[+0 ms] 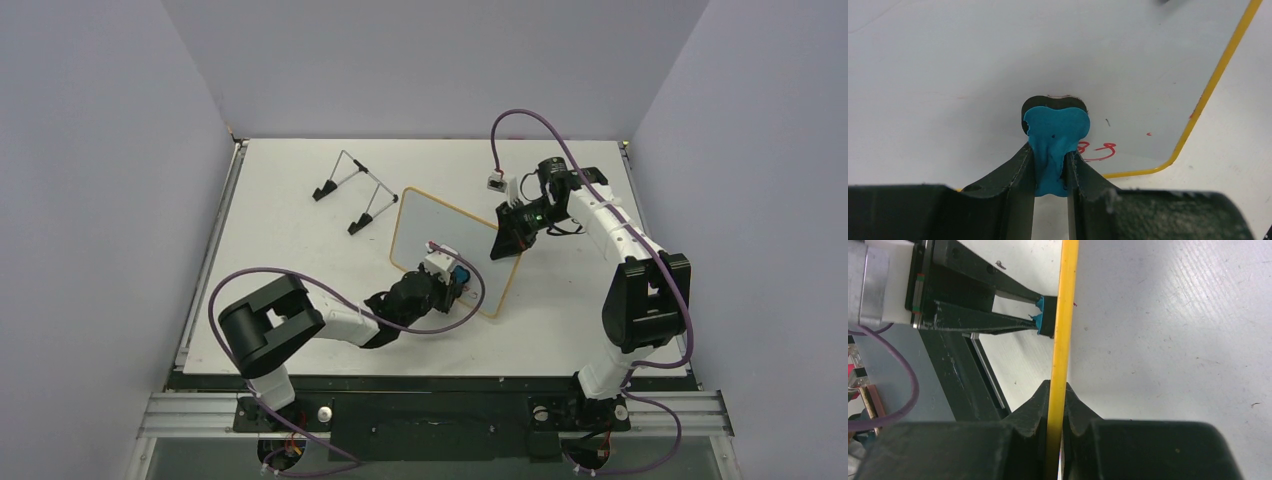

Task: Erase the whiteboard
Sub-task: Erase the center of the board with the whiteboard.

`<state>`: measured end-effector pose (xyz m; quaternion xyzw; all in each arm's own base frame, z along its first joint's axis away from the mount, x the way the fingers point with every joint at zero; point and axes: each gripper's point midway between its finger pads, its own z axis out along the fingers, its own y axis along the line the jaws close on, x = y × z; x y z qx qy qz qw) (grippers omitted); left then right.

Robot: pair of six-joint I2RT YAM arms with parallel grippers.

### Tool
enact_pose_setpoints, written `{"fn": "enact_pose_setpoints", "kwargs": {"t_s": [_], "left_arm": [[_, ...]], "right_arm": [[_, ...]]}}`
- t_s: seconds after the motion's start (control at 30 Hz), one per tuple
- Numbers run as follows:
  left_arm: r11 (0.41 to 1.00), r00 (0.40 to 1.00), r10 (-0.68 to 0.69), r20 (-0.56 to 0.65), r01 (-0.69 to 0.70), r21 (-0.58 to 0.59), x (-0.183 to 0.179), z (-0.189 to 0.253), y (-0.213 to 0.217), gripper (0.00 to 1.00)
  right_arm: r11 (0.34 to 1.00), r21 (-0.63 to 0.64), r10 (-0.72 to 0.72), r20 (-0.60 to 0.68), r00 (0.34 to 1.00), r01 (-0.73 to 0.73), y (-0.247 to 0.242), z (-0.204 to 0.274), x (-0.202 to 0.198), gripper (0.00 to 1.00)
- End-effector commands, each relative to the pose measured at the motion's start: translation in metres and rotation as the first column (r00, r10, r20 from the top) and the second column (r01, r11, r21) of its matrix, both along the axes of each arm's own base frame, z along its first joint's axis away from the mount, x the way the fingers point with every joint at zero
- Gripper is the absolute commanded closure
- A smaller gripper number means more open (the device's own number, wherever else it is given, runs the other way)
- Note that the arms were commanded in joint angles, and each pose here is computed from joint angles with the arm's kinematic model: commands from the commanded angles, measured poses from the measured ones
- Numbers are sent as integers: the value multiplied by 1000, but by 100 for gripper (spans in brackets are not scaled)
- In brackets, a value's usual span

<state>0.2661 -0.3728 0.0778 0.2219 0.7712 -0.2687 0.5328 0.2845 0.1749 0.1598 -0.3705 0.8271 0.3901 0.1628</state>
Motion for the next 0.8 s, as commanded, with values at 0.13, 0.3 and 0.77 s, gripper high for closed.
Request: {"fn": "enact_pose_setpoints", "kwargs": {"t_s": [0.13,0.3,0.77], "left_arm": [[994,995,96,8,-95,-50,29,12,31,100],[999,1000,2,27,-1,-43,1,17,-13,100],[995,996,83,28,-82,-57,26,22,23,100]], "right_arm": [[979,198,63,-75,995,-47,27,46,-38,100],[979,197,64,-73,995,-48,27,46,-38,100],[979,199,65,-66,996,-50,27,47,-39,100]]}}
